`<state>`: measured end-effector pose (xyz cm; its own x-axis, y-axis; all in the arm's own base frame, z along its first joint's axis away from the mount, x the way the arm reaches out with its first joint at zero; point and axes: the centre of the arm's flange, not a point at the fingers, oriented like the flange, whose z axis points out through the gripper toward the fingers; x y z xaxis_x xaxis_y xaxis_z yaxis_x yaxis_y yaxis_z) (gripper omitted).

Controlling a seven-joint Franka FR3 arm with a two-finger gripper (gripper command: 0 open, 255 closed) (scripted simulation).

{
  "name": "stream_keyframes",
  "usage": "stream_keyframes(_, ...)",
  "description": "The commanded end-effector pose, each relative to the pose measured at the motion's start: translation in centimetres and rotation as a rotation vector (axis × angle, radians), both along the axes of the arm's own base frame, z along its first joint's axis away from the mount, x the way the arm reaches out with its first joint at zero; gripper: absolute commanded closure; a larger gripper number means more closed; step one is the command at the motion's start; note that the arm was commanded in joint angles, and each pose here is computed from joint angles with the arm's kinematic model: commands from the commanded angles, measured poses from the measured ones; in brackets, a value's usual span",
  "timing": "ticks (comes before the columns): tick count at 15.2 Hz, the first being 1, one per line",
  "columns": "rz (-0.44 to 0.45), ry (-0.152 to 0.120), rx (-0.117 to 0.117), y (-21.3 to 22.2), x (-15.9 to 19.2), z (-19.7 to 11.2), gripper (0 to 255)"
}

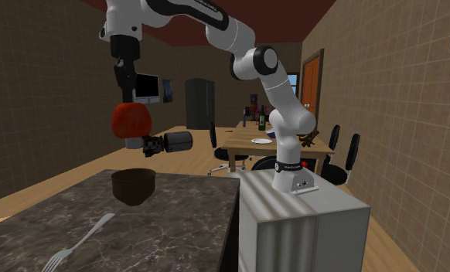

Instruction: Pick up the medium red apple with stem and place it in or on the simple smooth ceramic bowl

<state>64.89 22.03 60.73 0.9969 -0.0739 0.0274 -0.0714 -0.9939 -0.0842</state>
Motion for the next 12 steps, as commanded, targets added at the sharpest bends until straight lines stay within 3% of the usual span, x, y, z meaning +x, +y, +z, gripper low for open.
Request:
stream_keyframes(1, 0.0, -0.001, 0.0, 0.1, 0.1, -1.1, 255)
stream_keyframes(12, 0.0, -0.001, 0.0, 0.1, 0.1, -6.9, 255)
